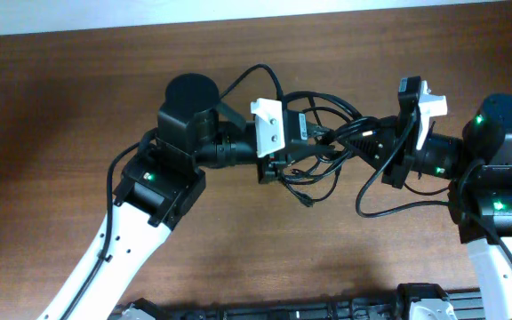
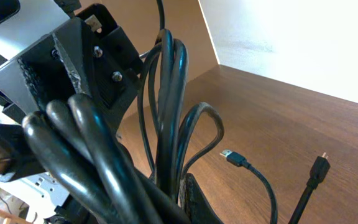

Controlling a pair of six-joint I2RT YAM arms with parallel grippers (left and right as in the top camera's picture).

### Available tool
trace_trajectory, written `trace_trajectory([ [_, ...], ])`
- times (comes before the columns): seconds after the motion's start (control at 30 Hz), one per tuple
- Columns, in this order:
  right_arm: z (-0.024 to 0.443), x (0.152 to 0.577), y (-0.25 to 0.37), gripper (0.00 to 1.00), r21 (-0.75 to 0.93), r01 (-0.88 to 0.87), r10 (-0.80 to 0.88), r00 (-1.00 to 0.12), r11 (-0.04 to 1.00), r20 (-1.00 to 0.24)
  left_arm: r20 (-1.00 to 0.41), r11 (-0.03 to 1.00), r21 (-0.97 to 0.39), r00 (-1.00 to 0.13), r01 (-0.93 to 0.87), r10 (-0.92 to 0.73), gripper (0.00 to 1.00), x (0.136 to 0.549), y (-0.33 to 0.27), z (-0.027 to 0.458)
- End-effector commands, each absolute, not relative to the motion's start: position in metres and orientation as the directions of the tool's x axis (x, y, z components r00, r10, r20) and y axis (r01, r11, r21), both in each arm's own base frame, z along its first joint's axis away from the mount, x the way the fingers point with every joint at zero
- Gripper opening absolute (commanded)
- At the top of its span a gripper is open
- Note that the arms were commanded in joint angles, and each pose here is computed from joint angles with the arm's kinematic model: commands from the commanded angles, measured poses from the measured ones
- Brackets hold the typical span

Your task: Untangle cables

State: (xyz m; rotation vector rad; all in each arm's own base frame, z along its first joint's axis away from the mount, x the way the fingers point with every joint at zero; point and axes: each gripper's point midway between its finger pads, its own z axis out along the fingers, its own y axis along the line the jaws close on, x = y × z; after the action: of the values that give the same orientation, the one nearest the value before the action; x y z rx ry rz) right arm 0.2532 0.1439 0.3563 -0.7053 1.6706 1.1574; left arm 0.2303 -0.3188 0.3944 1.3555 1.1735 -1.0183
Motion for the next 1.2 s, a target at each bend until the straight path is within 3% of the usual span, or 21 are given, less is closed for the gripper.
trace_trajectory([
  [0.0, 0.367, 0.249, 0.144, 0.04, 0.351, -0.856, 0.057, -0.358, 0.379, -0.932, -0.977, -0.023, 0.195, 0.196, 0.981, 0.082, 0.13, 0.22, -0.317, 0.407],
  [0.17, 0.368, 0.246, 0.146, 0.04, 0.353, -0.864, 0.055, -0.358, 0.359, -0.932, -0.973, -0.038, 0.219, 0.221, 0.975, 0.062, 0.09, 0.215, -0.322, 0.411],
  [0.4, 0.369, 0.242, 0.147, 0.04, 0.354, -0.872, 0.053, -0.358, 0.337, -0.932, -0.971, -0.036, 0.23, 0.231, 0.973, 0.055, 0.14, 0.218, -0.324, 0.412],
  [0.5, 0.369, 0.242, 0.147, 0.04, 0.354, -0.873, 0.052, -0.358, 0.334, -0.932, -0.971, -0.035, 0.229, 0.231, 0.973, 0.056, 0.26, 0.218, -0.324, 0.411],
  [0.53, 0.369, 0.242, 0.147, 0.04, 0.355, -0.873, 0.052, -0.358, 0.334, -0.932, -0.971, -0.036, 0.23, 0.232, 0.972, 0.055, 0.4, 0.218, -0.324, 0.411],
  [0.77, 0.37, 0.241, 0.147, 0.04, 0.354, -0.875, 0.052, -0.358, 0.33, -0.932, -0.97, -0.035, 0.235, 0.237, 0.971, 0.052, 0.27, 0.219, -0.325, 0.412],
  [0.93, 0.37, 0.239, 0.148, 0.04, 0.355, -0.879, 0.051, -0.358, 0.318, -0.932, -0.971, -0.035, 0.233, 0.235, 0.972, 0.053, 0.36, 0.219, -0.325, 0.411],
  [1.17, 0.372, 0.233, 0.15, 0.04, 0.347, -0.894, 0.045, -0.349, 0.284, -0.936, -0.98, 0.009, 0.186, 0.184, 0.983, 0.079, 0.38, 0.232, -0.328, 0.404],
])
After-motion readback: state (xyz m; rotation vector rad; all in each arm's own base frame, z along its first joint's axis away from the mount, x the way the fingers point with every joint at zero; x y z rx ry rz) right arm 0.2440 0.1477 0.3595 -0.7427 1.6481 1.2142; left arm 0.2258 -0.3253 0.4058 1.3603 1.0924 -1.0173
